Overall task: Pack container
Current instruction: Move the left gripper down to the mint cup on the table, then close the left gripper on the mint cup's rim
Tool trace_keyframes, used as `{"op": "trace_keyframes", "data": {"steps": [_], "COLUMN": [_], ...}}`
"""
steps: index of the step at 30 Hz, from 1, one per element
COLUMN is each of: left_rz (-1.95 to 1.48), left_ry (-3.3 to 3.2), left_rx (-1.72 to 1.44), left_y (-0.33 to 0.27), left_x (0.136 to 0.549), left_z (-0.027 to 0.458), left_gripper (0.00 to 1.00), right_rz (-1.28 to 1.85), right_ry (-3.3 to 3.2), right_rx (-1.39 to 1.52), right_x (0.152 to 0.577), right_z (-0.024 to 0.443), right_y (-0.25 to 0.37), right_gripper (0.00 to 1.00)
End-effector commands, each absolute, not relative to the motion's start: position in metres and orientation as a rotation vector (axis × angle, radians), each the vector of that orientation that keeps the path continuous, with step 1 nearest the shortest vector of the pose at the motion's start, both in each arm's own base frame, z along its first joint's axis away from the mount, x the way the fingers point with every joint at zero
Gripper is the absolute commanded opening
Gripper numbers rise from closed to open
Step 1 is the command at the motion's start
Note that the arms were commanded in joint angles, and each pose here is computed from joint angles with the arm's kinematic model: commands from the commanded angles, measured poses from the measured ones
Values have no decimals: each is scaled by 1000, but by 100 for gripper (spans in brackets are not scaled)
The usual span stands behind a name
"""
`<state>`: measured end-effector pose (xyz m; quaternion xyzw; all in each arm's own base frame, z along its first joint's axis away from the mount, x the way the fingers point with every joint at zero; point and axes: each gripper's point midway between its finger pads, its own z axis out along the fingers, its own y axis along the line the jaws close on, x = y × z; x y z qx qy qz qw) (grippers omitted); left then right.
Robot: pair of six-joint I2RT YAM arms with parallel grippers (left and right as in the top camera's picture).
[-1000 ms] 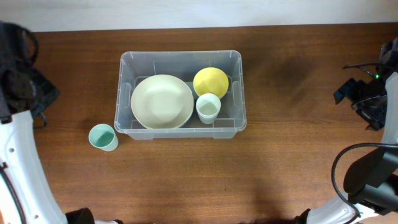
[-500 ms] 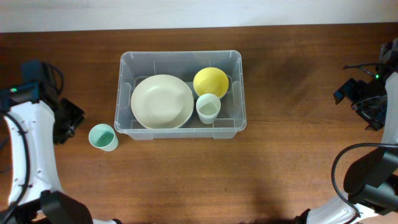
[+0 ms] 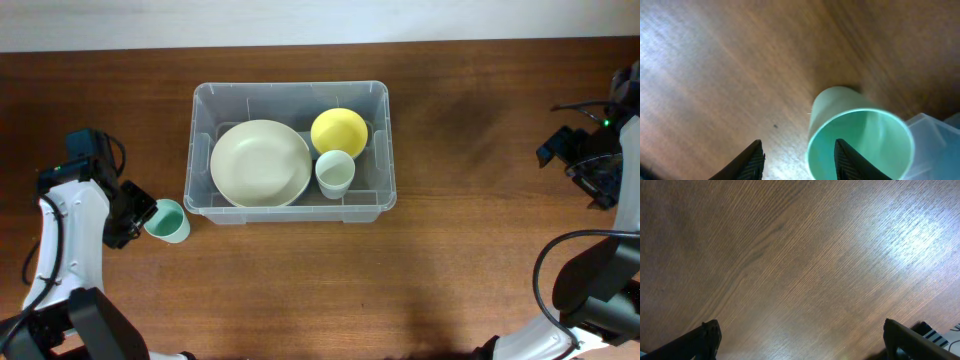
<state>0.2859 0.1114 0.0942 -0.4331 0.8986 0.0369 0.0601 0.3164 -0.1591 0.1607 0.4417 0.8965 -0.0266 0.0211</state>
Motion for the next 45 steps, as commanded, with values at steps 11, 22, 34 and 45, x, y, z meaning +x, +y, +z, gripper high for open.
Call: {"op": "trace_keyframes", "data": {"steps": [11,22,34,45], "left_rz": [45,47,49,45], "left_ry": [2759,2768,2782,2747], "left_rx": [-1249,-1252,-1258,-1253], "left_y": [104,103,100,104], "left_x": [287,284,273,280], "left_z": [87,80,53,53], "left_gripper": [47,47,47,1], "right_rz": [-86,-86,-86,-86], "right_ry": [2784,2784,2784,2784], "right_rx": [1377,1377,1377,1377], "right_x": [316,315,316,316], "right_z": [158,158,158,158], "right_y": [-159,-159,-159,-159], "right_gripper": [99,99,99,99]}}
